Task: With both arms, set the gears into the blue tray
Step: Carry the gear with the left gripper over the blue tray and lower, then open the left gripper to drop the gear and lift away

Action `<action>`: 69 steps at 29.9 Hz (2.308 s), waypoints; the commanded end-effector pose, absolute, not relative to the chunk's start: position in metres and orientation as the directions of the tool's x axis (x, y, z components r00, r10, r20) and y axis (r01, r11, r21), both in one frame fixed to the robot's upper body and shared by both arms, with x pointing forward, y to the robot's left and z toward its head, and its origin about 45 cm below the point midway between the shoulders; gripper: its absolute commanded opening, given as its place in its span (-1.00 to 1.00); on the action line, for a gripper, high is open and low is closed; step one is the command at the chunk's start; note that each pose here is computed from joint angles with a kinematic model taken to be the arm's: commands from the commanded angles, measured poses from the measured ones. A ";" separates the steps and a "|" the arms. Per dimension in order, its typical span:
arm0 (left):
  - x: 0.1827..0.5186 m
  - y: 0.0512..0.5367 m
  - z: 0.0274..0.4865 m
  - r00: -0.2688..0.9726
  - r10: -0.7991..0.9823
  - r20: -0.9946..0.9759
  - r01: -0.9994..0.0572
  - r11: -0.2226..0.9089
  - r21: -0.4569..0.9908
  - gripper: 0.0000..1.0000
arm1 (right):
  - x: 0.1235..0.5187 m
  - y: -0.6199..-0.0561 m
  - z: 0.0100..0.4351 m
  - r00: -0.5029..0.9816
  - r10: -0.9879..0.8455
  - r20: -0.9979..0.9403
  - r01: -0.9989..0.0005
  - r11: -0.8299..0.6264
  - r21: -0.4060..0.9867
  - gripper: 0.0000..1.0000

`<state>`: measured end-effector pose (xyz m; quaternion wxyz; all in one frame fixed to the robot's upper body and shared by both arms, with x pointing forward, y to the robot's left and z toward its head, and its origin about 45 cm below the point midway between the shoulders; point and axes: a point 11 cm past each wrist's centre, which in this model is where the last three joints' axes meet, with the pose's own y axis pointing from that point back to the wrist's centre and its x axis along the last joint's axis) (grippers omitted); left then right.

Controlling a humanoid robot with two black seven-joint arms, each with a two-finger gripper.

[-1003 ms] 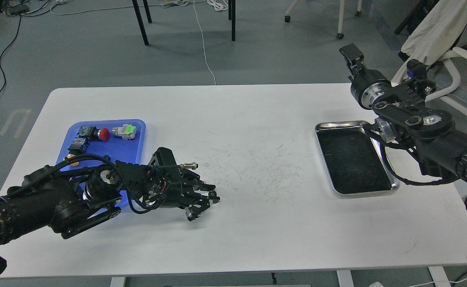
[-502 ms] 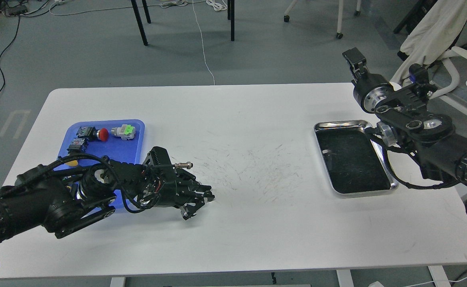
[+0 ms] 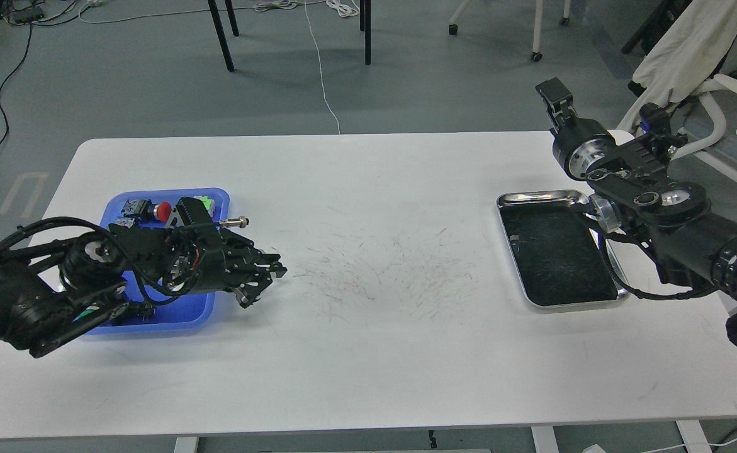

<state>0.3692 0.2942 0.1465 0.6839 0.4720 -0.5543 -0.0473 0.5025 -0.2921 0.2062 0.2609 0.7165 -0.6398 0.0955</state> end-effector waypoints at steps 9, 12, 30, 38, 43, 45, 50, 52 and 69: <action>0.344 0.381 0.144 0.432 -0.601 0.672 -0.527 0.436 0.729 -0.86 | 0.502 -0.285 0.204 0.174 -0.867 0.466 -0.965 -0.057 0.255 0.87; 0.335 0.393 0.132 0.456 -0.598 0.660 -0.527 0.416 0.741 -0.86 | 0.502 -0.283 0.204 0.173 -0.867 0.468 -0.966 -0.056 0.253 0.87; 0.336 0.409 0.128 0.477 -0.581 0.659 -0.555 0.382 0.739 -0.81 | 0.499 -0.275 0.197 0.196 -0.849 0.490 -0.963 -0.072 0.260 0.87; 0.337 0.409 0.128 0.485 -0.561 0.671 -0.564 0.386 0.730 -0.54 | 0.499 -0.275 0.195 0.197 -0.849 0.491 -0.963 -0.073 0.261 0.87; 0.337 0.410 0.128 0.486 -0.560 0.671 -0.565 0.385 0.730 -0.44 | 0.498 -0.275 0.195 0.197 -0.849 0.490 -0.962 -0.072 0.262 0.87; 0.337 0.409 0.128 0.485 -0.560 0.672 -0.564 0.387 0.730 -0.42 | 0.498 -0.275 0.195 0.196 -0.849 0.491 -0.963 -0.071 0.262 0.87; 0.338 0.411 0.130 0.495 -0.539 0.681 -0.574 0.386 0.722 -0.35 | 0.497 -0.276 0.192 0.196 -0.850 0.490 -0.961 -0.067 0.267 0.87; 0.338 0.412 0.131 0.495 -0.537 0.683 -0.576 0.385 0.721 -0.32 | 0.497 -0.277 0.192 0.195 -0.849 0.492 -0.962 -0.067 0.266 0.87; 0.393 0.432 0.208 0.497 -0.043 0.866 -0.805 0.350 0.479 0.04 | 0.496 -0.270 0.191 0.155 -0.855 0.495 -0.972 -0.043 0.231 0.89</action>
